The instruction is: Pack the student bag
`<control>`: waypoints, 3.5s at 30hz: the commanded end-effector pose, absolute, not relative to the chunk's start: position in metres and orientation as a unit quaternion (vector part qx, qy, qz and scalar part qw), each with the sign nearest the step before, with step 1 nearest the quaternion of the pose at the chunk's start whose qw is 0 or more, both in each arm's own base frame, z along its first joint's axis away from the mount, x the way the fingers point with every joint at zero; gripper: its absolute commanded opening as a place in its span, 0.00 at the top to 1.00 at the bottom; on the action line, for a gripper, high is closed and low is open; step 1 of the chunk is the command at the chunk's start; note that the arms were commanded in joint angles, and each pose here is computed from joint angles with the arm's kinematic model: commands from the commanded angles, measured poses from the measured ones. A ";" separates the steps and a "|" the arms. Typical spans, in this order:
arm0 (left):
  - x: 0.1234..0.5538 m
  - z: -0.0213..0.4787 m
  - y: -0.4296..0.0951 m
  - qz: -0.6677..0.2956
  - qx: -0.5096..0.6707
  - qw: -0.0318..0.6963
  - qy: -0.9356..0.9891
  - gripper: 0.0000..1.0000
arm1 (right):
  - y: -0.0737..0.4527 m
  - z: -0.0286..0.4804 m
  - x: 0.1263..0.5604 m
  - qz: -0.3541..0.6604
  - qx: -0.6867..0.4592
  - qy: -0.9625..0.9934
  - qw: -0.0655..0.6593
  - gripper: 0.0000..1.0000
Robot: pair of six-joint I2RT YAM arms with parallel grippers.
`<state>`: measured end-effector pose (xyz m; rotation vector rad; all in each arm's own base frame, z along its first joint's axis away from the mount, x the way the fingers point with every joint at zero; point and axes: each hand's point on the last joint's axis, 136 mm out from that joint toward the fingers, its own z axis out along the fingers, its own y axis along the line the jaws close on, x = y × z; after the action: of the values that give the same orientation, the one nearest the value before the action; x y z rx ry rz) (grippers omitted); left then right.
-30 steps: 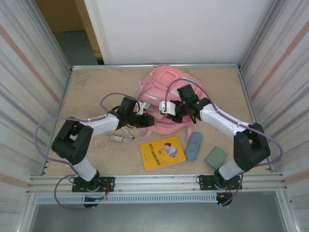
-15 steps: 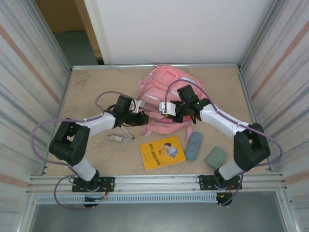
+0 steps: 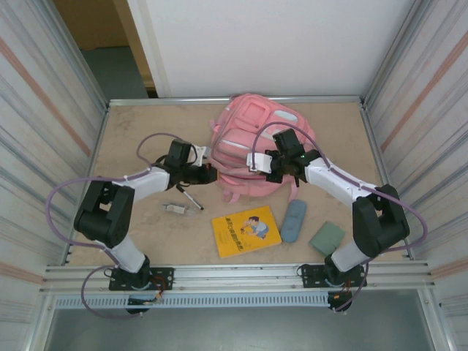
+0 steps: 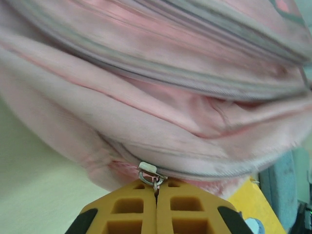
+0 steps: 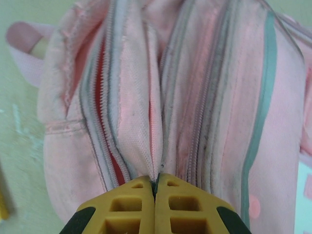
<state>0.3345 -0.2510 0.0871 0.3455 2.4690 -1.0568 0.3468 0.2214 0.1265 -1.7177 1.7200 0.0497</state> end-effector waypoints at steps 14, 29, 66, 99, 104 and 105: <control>0.315 0.109 -0.341 -0.437 0.180 0.244 0.847 1.00 | 0.201 0.171 0.408 -0.064 -0.500 0.685 0.526 0.52; 0.322 0.105 -0.338 -0.420 0.186 0.233 0.857 1.00 | 0.091 0.165 0.344 0.242 0.375 0.853 0.270 0.01; 0.306 0.085 -0.292 -0.315 0.189 0.231 0.901 1.00 | 0.191 0.098 0.361 0.272 0.490 0.821 0.107 0.78; 0.303 0.139 -0.370 -0.387 0.285 0.255 0.839 1.00 | 0.210 0.088 0.328 0.286 0.488 0.825 0.012 0.47; 0.310 0.110 -0.340 -0.322 0.280 0.248 0.870 1.00 | 0.190 0.102 0.334 0.285 0.494 0.820 0.047 0.67; 0.312 0.104 -0.334 -0.311 0.279 0.249 0.873 1.00 | 0.187 0.106 0.335 0.287 0.493 0.820 0.054 0.71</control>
<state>0.3001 -0.3514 0.1071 0.7580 2.4040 -0.9420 0.3254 0.2114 0.0943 1.4762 2.5872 0.9477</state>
